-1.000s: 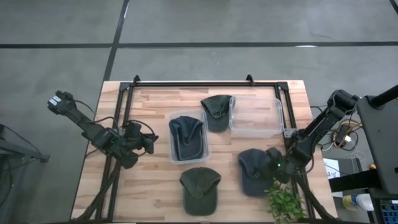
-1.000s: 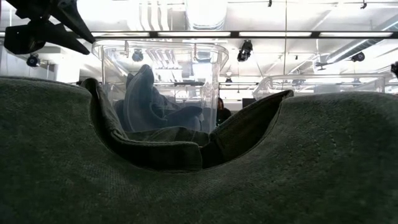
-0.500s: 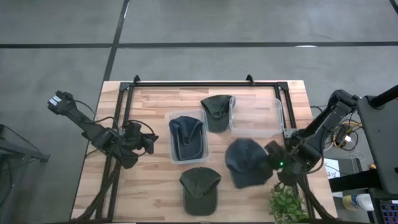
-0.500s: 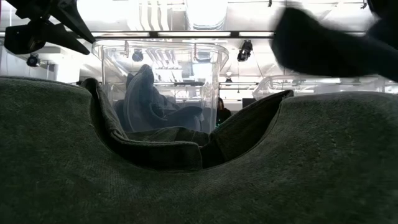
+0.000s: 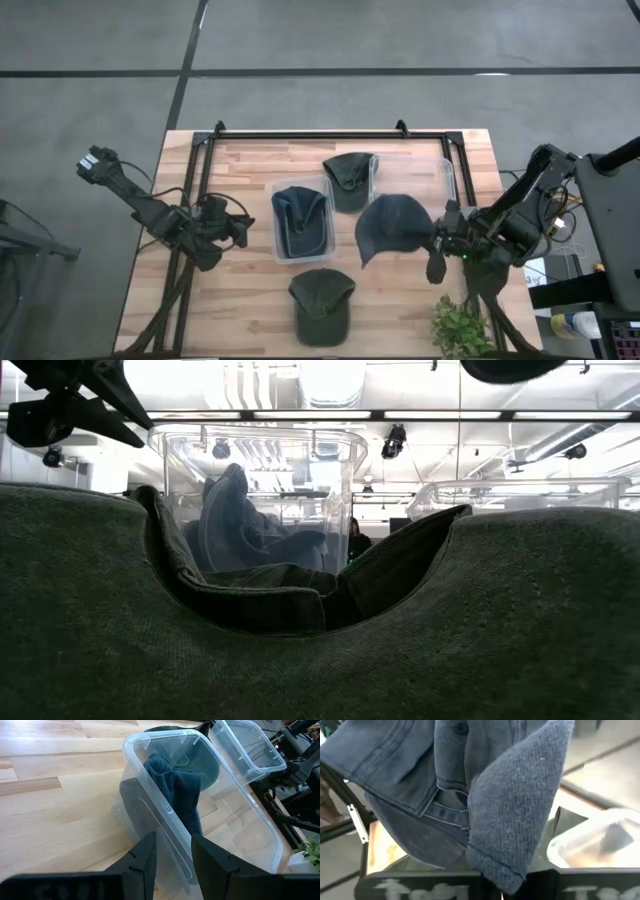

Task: Pick and place caps into container
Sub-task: Put the blue cap into the left transparent container

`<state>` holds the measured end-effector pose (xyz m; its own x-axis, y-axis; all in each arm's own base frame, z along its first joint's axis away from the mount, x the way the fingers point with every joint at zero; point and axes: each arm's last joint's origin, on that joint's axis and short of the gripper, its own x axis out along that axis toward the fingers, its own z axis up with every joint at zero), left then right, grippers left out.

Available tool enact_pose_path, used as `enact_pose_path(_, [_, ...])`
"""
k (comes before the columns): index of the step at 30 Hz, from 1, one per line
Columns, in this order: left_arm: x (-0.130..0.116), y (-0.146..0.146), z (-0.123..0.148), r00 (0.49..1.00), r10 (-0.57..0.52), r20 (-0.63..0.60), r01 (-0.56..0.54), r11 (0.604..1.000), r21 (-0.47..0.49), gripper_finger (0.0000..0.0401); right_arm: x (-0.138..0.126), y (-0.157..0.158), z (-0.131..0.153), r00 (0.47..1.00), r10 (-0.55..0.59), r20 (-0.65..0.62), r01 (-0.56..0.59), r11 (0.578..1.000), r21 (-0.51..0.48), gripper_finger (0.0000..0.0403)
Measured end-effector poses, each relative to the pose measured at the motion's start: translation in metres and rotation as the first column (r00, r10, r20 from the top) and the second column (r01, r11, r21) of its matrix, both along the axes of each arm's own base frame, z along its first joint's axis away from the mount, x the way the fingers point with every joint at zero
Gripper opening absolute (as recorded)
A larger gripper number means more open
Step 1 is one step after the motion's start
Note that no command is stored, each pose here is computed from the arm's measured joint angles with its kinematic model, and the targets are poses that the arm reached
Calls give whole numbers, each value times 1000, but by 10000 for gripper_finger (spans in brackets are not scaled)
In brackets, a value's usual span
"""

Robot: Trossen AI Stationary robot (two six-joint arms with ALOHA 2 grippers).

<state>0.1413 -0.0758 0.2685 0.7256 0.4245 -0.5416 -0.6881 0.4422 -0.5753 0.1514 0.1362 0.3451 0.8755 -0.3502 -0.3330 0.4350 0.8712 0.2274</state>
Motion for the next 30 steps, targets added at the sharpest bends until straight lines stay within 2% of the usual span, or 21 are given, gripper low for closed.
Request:
enact_pose_path(3, [0, 0, 0, 1000, 0, 0, 0, 1000, 0, 114, 1, 0, 10, 1000, 27, 1, -27, 997, -67, 12])
enact_pose_path(9, [0, 0, 0, 1000, 0, 0, 0, 1000, 0, 114, 2, 0, 19, 999, -3, 40, 10, 985, -170, 12])
enact_pose_path(18, [0, 0, 0, 1000, -4, -3, 4, 1000, 7, 114, 2, 1, 14, 1000, -3, 29, 9, 982, -190, 12])
enact_pose_path(23, [0, 0, 0, 1000, -14, -12, 14, 1000, 20, 114, 2, 1, 14, 998, -21, 55, 28, 991, -132, 12])
enact_pose_path(27, [0, 0, 0, 1000, -14, -12, 14, 1000, 20, 114, 1, -1, 15, 994, -52, 100, 54, 998, -19, 11])
enact_pose_path(30, [0, 0, 0, 1000, -14, -12, 14, 1000, 21, 114, -1, -2, 17, 994, -35, 102, 29, 998, 58, 11])
